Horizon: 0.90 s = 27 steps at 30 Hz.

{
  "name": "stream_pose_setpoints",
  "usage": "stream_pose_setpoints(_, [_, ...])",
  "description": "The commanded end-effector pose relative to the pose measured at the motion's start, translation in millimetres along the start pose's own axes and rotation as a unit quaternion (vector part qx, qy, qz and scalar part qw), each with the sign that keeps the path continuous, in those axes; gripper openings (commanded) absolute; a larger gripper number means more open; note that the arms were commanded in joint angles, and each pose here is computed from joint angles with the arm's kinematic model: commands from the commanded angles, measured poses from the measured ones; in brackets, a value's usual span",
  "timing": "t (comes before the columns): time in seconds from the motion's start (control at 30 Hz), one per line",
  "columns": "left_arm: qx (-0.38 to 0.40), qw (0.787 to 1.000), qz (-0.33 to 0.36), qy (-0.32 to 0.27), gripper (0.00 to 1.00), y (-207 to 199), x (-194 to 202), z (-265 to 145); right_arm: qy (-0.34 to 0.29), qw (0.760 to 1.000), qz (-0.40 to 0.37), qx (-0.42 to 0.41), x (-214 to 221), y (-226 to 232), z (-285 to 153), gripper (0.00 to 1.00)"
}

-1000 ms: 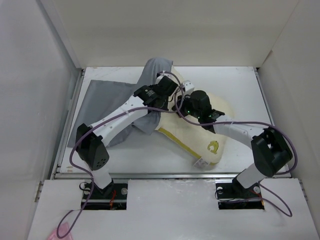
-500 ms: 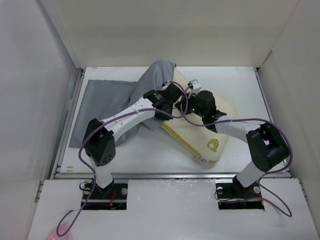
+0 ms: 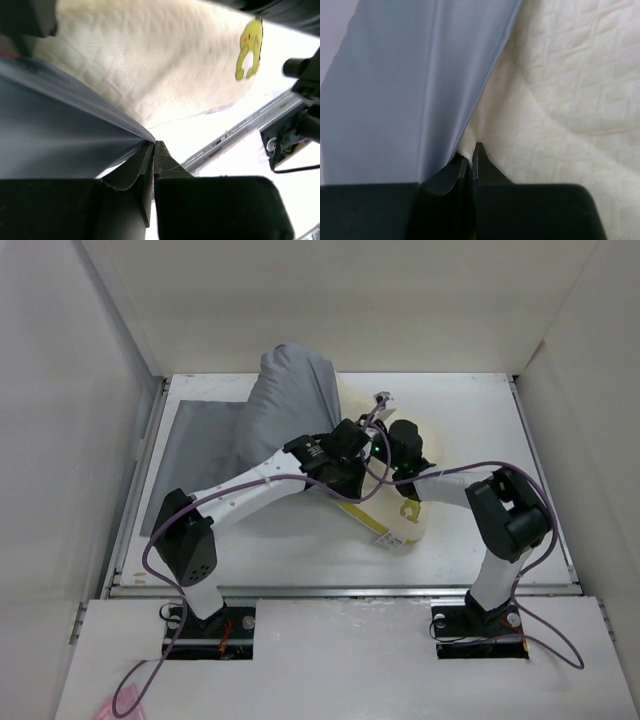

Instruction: Put the pillow into the pillowcase

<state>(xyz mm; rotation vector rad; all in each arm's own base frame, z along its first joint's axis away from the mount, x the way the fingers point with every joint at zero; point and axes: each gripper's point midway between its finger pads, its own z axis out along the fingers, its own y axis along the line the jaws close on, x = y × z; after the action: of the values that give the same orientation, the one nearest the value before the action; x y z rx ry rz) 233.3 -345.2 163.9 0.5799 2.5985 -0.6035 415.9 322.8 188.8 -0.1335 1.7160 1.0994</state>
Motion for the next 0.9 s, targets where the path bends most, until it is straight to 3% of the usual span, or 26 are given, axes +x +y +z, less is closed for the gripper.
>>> stream_pose_setpoints(0.0, [0.086,0.995,0.003,0.046,0.00,-33.6,27.7,-13.1,-0.129,0.982,0.002,-0.141,-77.7,79.6,-5.0,0.00])
stream_pose_setpoints(0.03, [0.069,0.997,-0.001,0.036,0.00,-28.1,24.5,-11.2,-0.118,0.983,-0.007,-0.139,-71.4,78.0,-7.5,0.00])
stream_pose_setpoints(0.1, [0.044,0.999,-0.018,0.021,0.02,-14.9,9.8,-17.6,-0.073,0.990,-0.014,-0.122,-44.8,60.4,-13.0,0.10])
stream_pose_setpoints(0.13, [0.017,1.000,-0.023,0.003,0.21,-4.2,-0.2,-20.1,-0.043,0.994,-0.016,-0.103,-30.3,51.2,-14.9,0.17])
stream_pose_setpoints(0.17, [0.011,0.999,-0.030,-0.018,0.29,-1.1,-10.5,-31.2,-0.029,0.996,-0.021,-0.084,-24.2,38.8,-17.5,0.25])
stream_pose_setpoints(0.2, [-0.010,0.999,-0.038,-0.037,0.54,8.8,-23.4,-37.6,-0.002,0.997,-0.026,-0.076,-18.6,31.6,-22.9,0.34])
stream_pose_setpoints(0.23, [-0.007,0.998,-0.037,-0.044,0.54,6.3,-26.9,-45.9,0.023,0.997,-0.034,-0.067,-11.7,21.4,-25.0,0.40])
stream_pose_setpoints(0.27, [-0.027,0.997,-0.044,-0.062,0.62,16.9,-35.8,-52.4,0.036,0.996,-0.059,-0.065,-17.0,19.0,-29.5,0.57])
stream_pose_setpoints(0.3, [-0.033,0.995,-0.055,-0.079,0.67,22.2,-44.1,-60.2,0.051,0.994,-0.072,-0.061,-18.8,15.3,-33.5,0.63])
stream_pose_setpoints(0.37, [-0.060,0.992,-0.065,-0.095,1.00,35.3,-53.1,-74.9,0.081,0.993,-0.085,-0.027,-20.7,10.7,-48.5,0.70])
stream_pose_setpoints(0.4, [-0.064,0.990,-0.074,-0.104,1.00,41.5,-61.1,-83.4,0.089,0.990,-0.108,0.010,-21.5,-1.2,-54.0,0.80])
stream_pose_setpoints(0.47, [-0.083,0.984,-0.083,-0.132,1.00,52.0,-75.0,-97.4,0.076,0.988,-0.129,0.047,-33.8,-7.7,-61.1,0.86])
stream_pose_setpoints(0.5, [-0.109,0.978,-0.089,-0.152,1.00,63.6,-83.8,-103.5,0.069,0.983,-0.155,0.063,-43.9,-10.9,-62.4,0.95])
stream_pose_setpoints(0.57, [-0.141,0.968,-0.095,-0.183,1.00,86.7,-107.8,-109.3,0.053,0.976,-0.189,0.094,-73.3,-20.0,-57.5,0.96])
stream_pose_setpoints(0.67, [-0.201,0.956,-0.128,-0.174,1.00,141.3,-132.5,-85.1,0.114,0.965,-0.214,0.100,-64.8,-51.8,-46.4,0.96])
stream_pose_setpoints(0.73, [-0.198,0.953,-0.132,-0.185,1.00,154.6,-164.4,-82.0,0.129,0.960,-0.233,0.089,-70.5,-64.9,-31.0,0.96])
stream_pose_setpoints(0.77, [-0.219,0.954,-0.137,-0.154,1.00,180.4,-168.3,-47.6,0.131,0.959,-0.236,0.082,-72.4,-69.5,-27.5,0.96])
stream_pose_setpoints(0.83, [-0.245,0.944,-0.129,-0.179,1.00,196.5,-200.8,-51.1,0.135,0.959,-0.243,0.060,-79.2,-82.4,-16.5,0.96])
stream_pose_setpoints(0.87, [-0.260,0.947,-0.122,-0.144,1.00,214.5,-197.8,-14.7,0.143,0.955,-0.256,0.050,-77.8,-84.4,-11.5,0.99])
